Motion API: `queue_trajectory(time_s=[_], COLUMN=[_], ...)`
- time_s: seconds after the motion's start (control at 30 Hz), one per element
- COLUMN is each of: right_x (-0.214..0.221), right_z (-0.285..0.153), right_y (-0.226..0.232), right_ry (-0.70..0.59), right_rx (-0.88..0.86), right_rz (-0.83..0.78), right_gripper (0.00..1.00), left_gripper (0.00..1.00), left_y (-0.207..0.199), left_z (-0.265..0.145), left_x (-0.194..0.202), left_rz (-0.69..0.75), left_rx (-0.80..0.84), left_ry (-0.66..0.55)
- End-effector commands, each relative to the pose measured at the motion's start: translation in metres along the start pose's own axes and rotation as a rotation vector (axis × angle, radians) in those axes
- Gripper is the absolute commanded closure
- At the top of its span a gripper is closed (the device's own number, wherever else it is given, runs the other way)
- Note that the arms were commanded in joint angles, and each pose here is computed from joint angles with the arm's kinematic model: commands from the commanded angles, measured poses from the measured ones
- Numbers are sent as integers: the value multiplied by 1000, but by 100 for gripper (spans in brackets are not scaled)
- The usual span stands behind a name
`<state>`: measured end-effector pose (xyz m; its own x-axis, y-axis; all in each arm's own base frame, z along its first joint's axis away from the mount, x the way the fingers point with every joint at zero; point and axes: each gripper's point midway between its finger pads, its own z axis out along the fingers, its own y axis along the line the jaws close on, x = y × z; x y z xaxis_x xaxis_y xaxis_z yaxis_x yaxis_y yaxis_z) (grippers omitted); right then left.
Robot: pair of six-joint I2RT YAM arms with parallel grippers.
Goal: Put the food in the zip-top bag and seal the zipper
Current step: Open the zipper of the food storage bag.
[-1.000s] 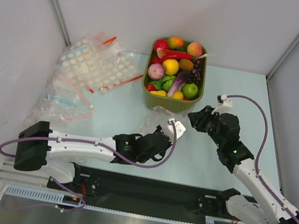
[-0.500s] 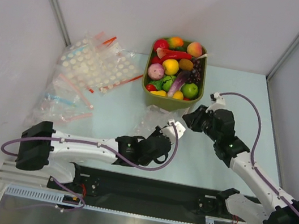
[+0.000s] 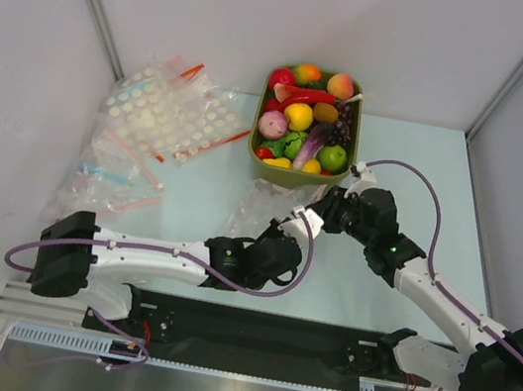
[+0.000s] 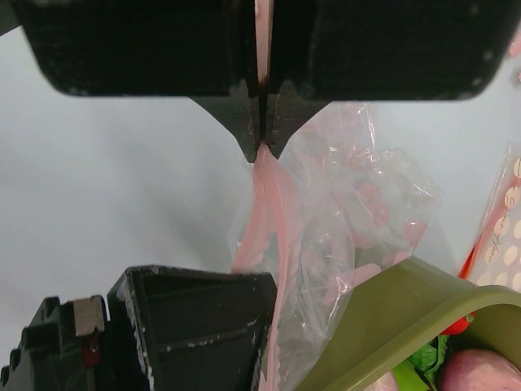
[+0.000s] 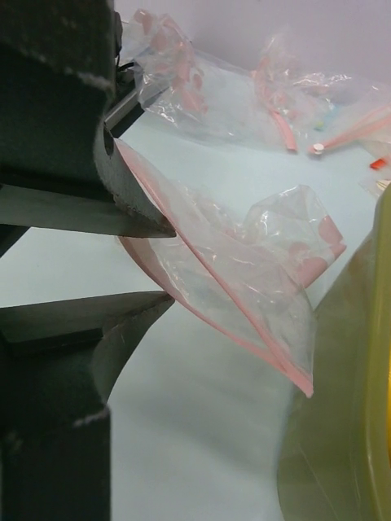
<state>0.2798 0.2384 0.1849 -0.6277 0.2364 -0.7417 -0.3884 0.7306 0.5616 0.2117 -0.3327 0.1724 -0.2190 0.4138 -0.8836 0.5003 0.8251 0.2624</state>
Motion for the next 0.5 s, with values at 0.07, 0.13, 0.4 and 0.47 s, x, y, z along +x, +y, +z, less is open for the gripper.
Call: queue_trajectory(time_s=[0.07,0.13,0.4,0.47], right_x=[-19,-17,-21,-23], right_z=[3,4,0,-3], right_y=[28,30,36,41], right_ry=[-40,-35,-55,-71], right_rx=[-83,-99,-115,-132], right_rz=[-11,-9,-43,-60], right_gripper=[65,69,100,100], left_gripper=[98,98,63,52], left_y=[3,1,-16,-13], left_z=[-2,-2,-10,-18], left_x=[-23,-24,-31,-38], left_rz=[-60,-66,-109,-152], left_rx=[-40,-29,107,131], left_ry=[-42,-46,-62,-84])
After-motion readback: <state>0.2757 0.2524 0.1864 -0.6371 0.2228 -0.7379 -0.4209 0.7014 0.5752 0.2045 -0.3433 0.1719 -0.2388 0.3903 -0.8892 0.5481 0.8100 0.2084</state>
